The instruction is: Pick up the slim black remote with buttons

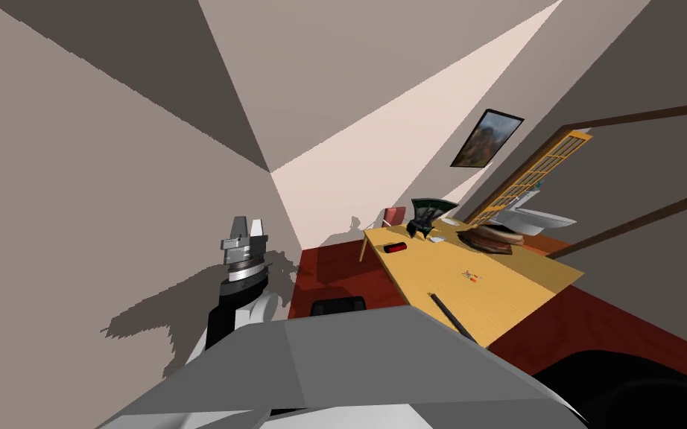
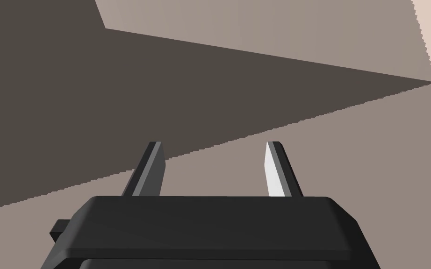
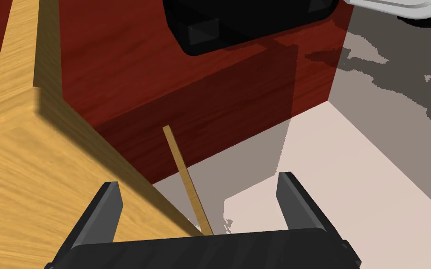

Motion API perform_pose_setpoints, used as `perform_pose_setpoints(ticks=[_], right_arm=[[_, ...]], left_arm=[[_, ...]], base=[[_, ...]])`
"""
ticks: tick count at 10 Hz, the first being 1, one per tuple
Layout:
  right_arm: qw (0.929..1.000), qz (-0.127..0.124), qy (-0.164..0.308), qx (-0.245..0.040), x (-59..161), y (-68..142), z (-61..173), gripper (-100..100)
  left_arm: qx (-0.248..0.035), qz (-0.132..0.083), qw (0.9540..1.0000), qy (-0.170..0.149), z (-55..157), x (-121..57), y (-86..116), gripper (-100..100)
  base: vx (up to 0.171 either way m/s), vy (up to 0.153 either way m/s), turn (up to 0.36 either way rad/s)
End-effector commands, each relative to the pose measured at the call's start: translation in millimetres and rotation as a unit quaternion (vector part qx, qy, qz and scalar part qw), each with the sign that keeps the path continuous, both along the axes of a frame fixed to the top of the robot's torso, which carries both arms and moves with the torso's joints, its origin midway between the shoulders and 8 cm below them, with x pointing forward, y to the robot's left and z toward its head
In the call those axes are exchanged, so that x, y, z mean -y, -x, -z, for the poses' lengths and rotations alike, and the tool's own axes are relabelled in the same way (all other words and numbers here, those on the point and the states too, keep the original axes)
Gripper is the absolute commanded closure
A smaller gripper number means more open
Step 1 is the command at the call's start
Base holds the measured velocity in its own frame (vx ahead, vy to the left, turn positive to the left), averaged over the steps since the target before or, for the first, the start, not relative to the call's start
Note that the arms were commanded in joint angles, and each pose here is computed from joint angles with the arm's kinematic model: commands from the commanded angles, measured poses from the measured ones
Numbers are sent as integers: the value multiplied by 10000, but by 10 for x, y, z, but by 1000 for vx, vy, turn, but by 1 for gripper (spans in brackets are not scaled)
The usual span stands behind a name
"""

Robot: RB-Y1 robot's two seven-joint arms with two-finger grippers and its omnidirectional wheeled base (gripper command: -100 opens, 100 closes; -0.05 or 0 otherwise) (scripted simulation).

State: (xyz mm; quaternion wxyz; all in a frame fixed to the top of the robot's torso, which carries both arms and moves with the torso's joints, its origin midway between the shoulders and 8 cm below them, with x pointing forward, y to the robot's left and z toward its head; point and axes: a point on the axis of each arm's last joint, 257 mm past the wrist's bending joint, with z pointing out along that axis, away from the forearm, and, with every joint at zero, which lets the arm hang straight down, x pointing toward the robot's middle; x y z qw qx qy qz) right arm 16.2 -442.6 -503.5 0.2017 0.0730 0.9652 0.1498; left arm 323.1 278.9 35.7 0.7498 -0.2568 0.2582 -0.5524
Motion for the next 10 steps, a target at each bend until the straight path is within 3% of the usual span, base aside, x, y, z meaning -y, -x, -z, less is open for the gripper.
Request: perform_pose_setpoints(ticks=[1, 2, 6, 10], right_arm=[[9992, -120, 191, -319, 154, 297, 59, -100], [9988, -90, 279, -386, 247, 361, 70, -100], [9861, -382, 877, -1360, 827, 1256, 89, -100], [9777, -477, 1093, -1728, 1034, 1595, 75, -100]], left_arm=[[0, 0, 10000, 0, 0, 0, 0, 0], [0, 0, 10000, 0, 0, 0, 0, 0], [0, 0, 10000, -1, 0, 0, 0, 0], [0, 0, 10000, 0, 0, 0, 0, 0]], base=[[145, -65, 76], [113, -46, 54], [183, -87, 124], [81, -88, 44]])
